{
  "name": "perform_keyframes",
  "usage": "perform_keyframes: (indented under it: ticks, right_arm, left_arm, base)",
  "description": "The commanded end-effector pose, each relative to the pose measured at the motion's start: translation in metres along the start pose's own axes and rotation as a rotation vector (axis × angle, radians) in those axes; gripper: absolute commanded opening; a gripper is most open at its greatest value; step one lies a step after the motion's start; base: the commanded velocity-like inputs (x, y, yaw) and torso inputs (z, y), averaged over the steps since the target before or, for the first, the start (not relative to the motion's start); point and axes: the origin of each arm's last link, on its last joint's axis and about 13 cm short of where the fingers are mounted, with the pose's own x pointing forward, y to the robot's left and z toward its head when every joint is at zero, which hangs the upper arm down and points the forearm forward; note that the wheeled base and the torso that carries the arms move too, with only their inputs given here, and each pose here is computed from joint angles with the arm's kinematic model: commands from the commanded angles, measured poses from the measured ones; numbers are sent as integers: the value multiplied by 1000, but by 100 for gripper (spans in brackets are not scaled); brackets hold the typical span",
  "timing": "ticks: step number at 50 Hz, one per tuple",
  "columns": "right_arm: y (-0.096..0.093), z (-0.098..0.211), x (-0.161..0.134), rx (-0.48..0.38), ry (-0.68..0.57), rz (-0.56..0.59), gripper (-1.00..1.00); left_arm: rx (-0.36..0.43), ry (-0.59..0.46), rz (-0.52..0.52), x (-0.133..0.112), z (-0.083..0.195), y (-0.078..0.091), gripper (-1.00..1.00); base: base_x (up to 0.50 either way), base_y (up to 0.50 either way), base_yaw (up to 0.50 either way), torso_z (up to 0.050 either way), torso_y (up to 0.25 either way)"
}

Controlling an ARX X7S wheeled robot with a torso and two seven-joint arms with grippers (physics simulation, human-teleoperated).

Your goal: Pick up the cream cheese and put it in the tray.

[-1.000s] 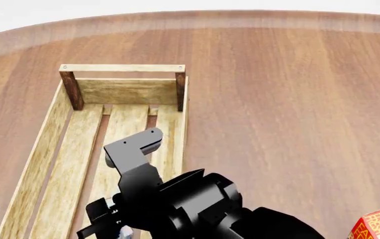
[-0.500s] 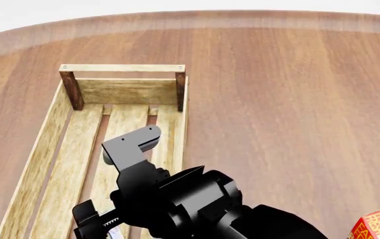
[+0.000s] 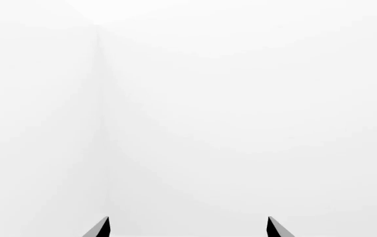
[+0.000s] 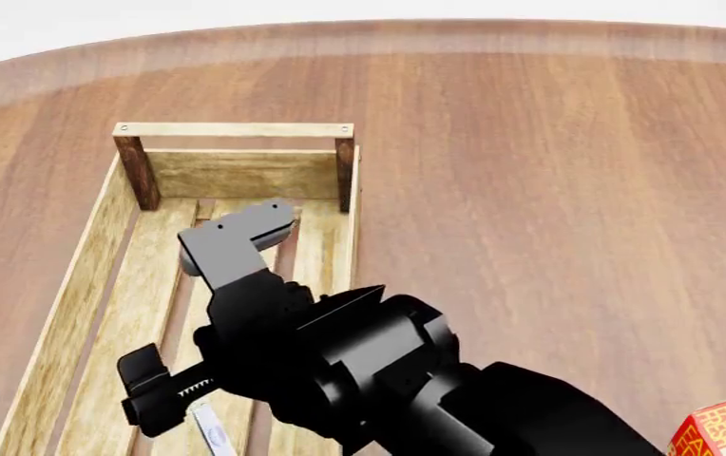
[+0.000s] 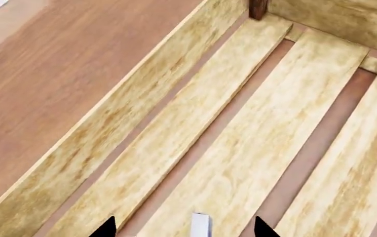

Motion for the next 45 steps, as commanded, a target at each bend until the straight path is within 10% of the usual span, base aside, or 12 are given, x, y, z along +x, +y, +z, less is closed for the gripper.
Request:
perform_keyframes:
  ticks: [1, 18, 45]
  right_arm:
    - [4, 29, -7, -69, -122, -16, 100]
    - [3, 99, -31, -4, -650, -281, 100]
    - [33, 140, -119, -2, -1102, -400, 100]
  left_arm:
    - [-13, 12, 21, 2, 1, 1, 100]
    - [-12, 11, 20, 2, 1, 1, 100]
    - [-10, 10, 17, 1, 2, 1, 100]
  base:
    - [0, 0, 0, 0, 0]
    - [0, 0, 0, 0, 0]
    - [0, 0, 0, 0, 0]
